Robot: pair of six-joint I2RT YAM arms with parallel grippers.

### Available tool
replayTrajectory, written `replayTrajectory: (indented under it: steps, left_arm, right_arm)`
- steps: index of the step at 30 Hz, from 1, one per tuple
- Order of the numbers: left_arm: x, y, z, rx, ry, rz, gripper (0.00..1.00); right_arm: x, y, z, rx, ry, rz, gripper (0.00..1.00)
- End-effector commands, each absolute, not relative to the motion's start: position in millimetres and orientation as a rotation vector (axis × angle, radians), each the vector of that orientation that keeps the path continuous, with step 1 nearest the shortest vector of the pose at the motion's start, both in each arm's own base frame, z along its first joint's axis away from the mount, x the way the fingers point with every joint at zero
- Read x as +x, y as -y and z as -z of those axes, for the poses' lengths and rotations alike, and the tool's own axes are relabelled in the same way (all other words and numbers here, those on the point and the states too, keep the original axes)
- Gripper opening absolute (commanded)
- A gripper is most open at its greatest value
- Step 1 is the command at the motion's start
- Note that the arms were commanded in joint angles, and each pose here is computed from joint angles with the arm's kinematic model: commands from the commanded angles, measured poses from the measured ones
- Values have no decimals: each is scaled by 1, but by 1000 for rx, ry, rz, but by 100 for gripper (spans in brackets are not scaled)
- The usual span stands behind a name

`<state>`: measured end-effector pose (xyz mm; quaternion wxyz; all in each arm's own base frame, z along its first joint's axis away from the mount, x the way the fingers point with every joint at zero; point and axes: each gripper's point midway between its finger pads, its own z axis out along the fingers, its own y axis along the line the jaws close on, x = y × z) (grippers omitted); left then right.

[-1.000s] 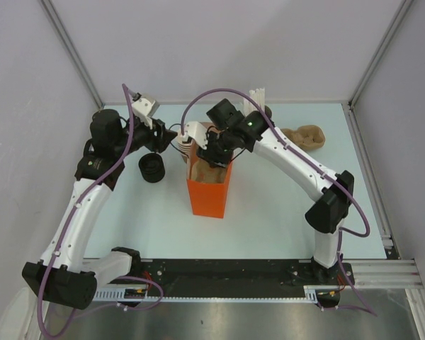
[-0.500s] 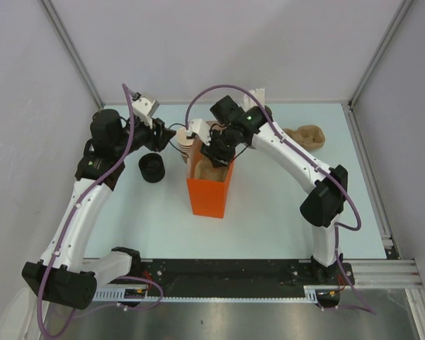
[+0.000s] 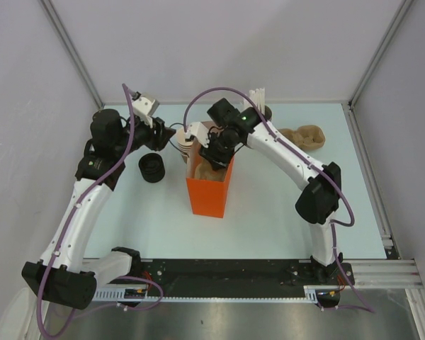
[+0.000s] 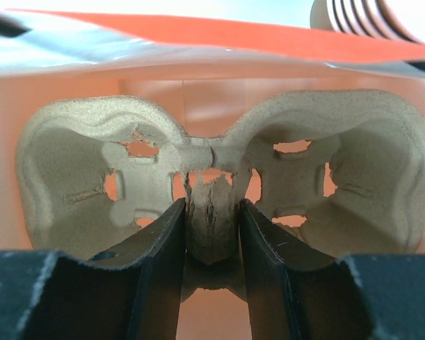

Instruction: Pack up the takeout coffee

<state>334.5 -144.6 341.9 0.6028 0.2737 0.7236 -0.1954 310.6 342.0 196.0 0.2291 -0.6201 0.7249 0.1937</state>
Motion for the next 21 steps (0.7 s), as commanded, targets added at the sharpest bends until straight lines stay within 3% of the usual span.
replayTrajectory:
  steps: [1,5,10,21]
  left_arm:
    - [335,150,-354,633,-1636,465,53]
    - [335,149,-353,626,-1639,456,51]
    - [337,144,-350,604,-1647,427,41]
    - [339,143,-350,579,-1648,425,42]
  right_arm:
    - [315,-347,-205,-1684,-1994,-510,40]
    - [314,-347,-205,-1696,-2001,-504,40]
    - [315,-346,-202,-1706,-2012,-488,40]
    - [315,-347,-195,-1731,-2037,-458,41]
